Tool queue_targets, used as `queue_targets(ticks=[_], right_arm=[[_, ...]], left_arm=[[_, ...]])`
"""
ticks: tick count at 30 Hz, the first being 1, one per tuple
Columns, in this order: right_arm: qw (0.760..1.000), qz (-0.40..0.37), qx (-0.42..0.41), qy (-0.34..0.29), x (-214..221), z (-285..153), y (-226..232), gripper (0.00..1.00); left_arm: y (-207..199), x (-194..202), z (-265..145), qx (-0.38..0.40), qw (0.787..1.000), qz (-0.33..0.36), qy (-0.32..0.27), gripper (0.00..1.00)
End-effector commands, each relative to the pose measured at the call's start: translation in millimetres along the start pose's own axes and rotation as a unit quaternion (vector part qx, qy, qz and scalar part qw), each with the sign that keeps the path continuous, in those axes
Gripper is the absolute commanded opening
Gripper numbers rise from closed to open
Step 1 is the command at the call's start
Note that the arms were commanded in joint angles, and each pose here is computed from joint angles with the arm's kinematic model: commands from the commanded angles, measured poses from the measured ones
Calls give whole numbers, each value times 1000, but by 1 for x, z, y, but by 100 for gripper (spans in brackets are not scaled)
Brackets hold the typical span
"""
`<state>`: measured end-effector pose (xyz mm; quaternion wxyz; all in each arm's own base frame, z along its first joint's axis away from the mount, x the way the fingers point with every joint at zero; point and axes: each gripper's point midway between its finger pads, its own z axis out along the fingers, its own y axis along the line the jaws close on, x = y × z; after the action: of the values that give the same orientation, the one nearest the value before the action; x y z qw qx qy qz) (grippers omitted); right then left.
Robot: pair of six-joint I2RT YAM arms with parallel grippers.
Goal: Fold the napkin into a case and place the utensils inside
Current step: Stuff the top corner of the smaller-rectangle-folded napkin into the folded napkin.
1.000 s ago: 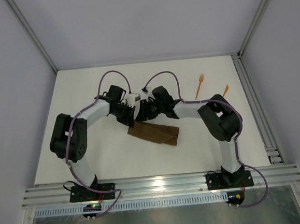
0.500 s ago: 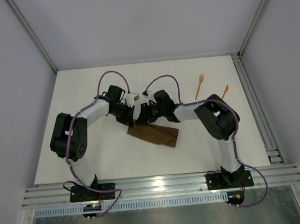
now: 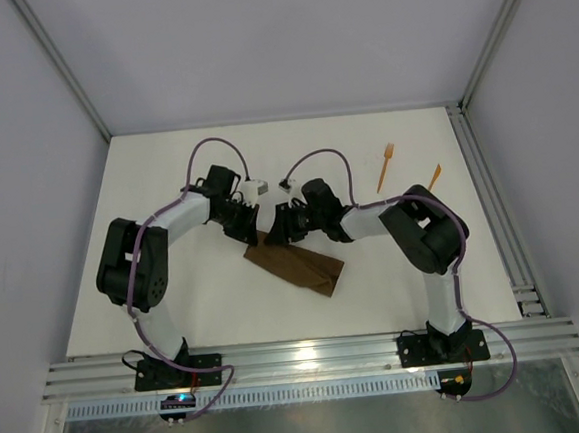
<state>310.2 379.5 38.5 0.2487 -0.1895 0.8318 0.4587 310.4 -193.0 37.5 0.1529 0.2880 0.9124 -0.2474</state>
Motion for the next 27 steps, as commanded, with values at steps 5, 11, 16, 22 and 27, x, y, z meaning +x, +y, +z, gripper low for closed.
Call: queue_targets(ticks=[5, 11, 16, 22, 27], right_arm=[[999, -29, 6, -29, -20, -11, 13, 42], [999, -26, 20, -19, -14, -10, 11, 41], [997, -46, 45, -48, -40, -21, 18, 47], [996, -49, 56, -42, -40, -27, 19, 50], [997, -46, 50, -30, -28, -18, 23, 50]], left_arm=[[-1, -7, -2, 5, 1000, 0, -18, 0], [-4, -8, -4, 11, 1000, -1, -20, 0], [-5, -7, -5, 14, 1000, 0, -20, 0], [-7, -7, -7, 16, 1000, 1, -22, 0], [-8, -7, -8, 19, 1000, -1, -23, 0]])
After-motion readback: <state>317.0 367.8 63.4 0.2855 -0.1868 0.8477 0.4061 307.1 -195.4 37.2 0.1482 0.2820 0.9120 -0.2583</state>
